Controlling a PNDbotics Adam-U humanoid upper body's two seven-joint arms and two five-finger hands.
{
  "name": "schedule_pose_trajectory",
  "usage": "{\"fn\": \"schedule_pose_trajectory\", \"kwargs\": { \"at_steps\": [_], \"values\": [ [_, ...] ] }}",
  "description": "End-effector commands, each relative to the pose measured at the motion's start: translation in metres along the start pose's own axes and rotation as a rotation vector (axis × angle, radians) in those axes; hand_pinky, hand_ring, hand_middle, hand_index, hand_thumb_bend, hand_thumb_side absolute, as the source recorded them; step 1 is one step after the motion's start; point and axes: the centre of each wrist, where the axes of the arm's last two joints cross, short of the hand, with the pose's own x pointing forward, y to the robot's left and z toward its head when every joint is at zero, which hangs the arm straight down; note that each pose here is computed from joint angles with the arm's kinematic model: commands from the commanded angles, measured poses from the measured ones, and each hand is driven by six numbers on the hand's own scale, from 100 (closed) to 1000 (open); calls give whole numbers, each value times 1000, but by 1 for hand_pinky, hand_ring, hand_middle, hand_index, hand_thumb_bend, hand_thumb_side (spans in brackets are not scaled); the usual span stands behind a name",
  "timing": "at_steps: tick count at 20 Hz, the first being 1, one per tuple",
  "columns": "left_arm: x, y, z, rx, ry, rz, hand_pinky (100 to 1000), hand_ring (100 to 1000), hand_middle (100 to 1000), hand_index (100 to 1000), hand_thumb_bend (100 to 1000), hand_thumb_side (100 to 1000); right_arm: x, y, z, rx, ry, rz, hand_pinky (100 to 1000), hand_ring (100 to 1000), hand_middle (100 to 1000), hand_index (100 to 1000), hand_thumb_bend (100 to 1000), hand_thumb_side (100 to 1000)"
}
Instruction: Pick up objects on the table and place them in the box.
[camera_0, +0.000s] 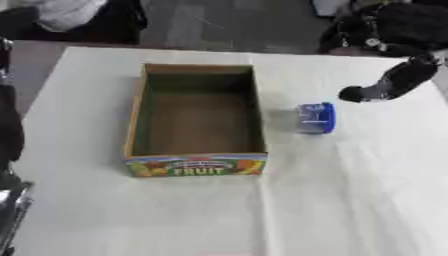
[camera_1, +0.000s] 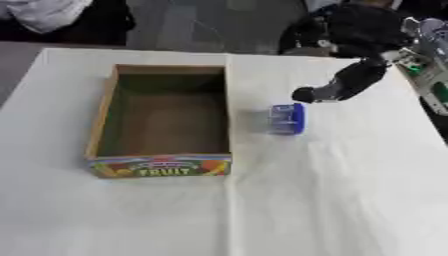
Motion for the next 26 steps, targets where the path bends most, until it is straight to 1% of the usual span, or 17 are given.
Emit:
{"fn": "schedule_pose_trajectory", "kwargs": {
  "at_steps": [1,15,17,19,22,26],
  "values": [
    [4,0,-6,-4,-32,10,901,740,936,867,415,825,-9,-18,6,-13,30,52,724,789,774,848,473,1000],
    [6,-3,-12,-11,-56,18,901,737,939,865,411,828,-16,-11,7,26,79,75,726,790,772,849,488,1000],
    [6,-3,-12,-11,-57,18,901,737,939,865,410,829,-16,-9,11,34,89,74,730,791,774,851,520,1000],
    [6,-3,-12,-11,-56,18,901,737,940,865,410,830,-15,-8,16,44,91,81,739,798,780,857,524,1000],
    [6,-3,-11,-12,-54,16,902,736,940,865,409,830,-12,-4,24,77,100,85,754,809,792,862,569,1000],
    [6,-2,-11,-13,-54,13,902,736,940,865,408,831,-9,-1,27,114,101,79,769,818,802,870,607,1000]
  ]
}}
